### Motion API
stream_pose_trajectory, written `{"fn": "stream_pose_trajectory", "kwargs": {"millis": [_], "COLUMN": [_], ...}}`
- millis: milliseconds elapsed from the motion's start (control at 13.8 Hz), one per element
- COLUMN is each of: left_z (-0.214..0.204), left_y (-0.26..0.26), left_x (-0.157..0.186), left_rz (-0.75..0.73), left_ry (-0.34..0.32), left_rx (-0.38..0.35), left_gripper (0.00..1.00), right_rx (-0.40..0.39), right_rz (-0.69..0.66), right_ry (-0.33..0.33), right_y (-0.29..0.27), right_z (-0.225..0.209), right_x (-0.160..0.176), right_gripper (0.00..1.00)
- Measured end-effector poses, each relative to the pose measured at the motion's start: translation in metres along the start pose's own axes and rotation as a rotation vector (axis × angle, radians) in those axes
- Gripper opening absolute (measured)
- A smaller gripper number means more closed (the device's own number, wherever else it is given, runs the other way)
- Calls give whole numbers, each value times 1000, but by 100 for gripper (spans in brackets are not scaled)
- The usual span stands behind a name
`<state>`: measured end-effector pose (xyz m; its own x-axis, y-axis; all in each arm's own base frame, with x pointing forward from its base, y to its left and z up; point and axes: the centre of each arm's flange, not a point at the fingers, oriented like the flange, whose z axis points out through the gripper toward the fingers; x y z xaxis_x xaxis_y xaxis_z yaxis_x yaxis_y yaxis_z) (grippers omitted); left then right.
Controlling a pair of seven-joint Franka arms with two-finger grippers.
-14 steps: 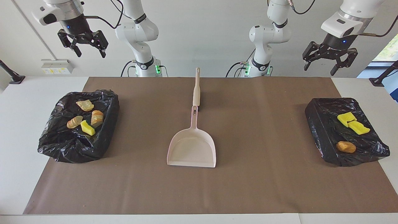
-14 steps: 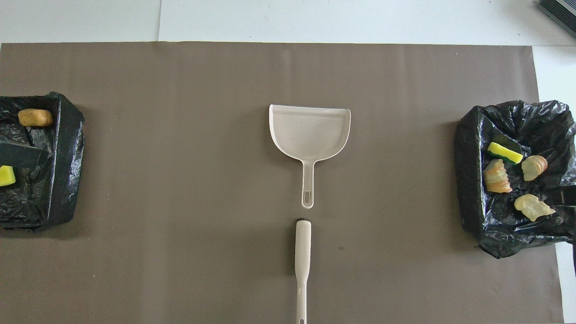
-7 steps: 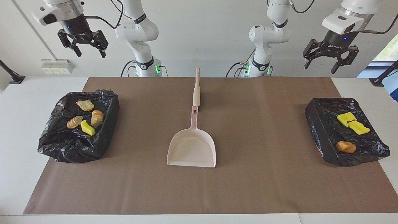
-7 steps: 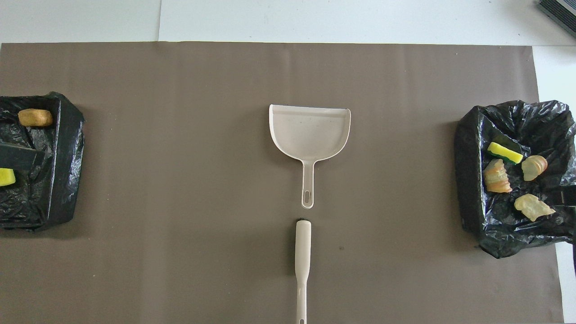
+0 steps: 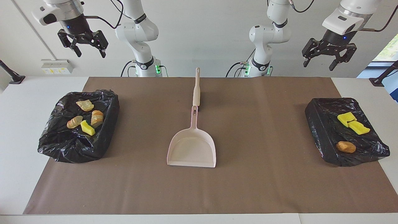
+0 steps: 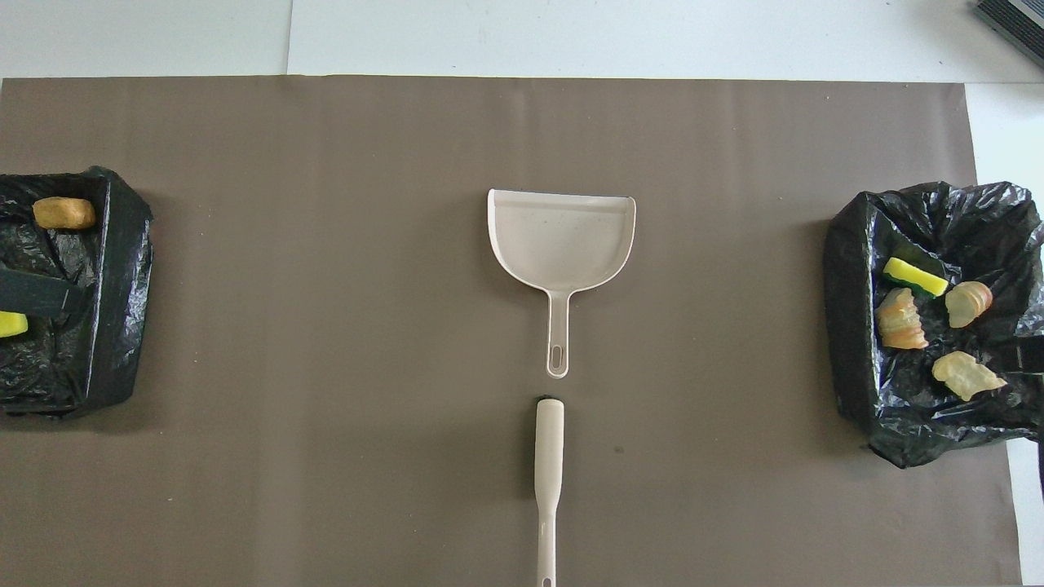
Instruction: Sweep and dump trash in bin
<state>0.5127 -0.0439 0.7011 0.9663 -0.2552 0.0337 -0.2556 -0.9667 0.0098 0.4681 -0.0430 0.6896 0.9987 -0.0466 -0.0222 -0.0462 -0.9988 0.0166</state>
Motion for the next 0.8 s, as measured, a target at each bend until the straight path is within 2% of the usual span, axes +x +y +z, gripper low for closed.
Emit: {"fn": "stream_pose_trajectory", "kwargs": {"millis": [800], "left_z": [-1], "left_y": [1], "left_x": [-5], "left_rz": [-6], "left_ry": [-16], "left_rx": [-3], "left_gripper": [100], "right_rx": [0], "right_rz": [0], "right_ry": [0], "right_y": [0], "right_z": [0], "right_x": [0], "right_gripper": [100]}}
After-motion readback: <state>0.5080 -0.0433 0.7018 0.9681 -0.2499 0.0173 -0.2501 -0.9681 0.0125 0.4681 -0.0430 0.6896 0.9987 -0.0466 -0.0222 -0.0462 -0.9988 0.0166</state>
